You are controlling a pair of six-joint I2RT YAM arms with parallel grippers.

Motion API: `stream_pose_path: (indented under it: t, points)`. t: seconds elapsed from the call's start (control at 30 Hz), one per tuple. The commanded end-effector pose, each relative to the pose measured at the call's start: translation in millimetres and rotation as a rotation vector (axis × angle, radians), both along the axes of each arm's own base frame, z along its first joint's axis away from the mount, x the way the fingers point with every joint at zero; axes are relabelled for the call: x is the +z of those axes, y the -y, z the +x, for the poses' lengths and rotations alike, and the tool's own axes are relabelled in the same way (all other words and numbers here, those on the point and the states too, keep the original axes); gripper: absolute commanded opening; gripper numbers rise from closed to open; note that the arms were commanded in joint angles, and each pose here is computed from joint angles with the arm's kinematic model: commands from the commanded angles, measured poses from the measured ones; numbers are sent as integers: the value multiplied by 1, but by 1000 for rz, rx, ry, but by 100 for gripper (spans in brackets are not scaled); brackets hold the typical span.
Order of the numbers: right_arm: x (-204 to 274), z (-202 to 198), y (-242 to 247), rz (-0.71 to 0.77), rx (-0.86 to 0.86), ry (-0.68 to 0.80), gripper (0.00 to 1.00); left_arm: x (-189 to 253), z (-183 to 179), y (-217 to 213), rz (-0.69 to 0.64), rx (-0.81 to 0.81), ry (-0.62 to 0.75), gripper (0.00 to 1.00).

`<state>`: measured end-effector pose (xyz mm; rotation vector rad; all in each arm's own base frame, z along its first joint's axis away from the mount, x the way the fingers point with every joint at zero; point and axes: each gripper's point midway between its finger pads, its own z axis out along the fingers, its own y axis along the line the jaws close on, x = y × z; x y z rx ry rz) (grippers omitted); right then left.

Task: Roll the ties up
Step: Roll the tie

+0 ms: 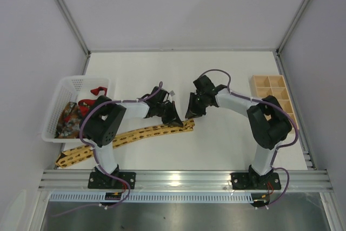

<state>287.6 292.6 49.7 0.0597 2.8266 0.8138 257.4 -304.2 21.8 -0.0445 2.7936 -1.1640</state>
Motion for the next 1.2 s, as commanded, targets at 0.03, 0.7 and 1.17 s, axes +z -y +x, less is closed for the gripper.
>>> stream_pose_path:
  t: [0.03, 0.7, 1.17]
  points:
    - [62, 22, 28, -282, -24, 254, 26, -8, 1, -2, 27, -10, 11, 1]
    - [86, 9, 15, 51, -559, -108, 100, -7, 4, 2, 6, -27, 27, 0]
    - [57, -2, 9, -65, -991, -353, 100, -5, 9, -1, 16, -15, 82, 0]
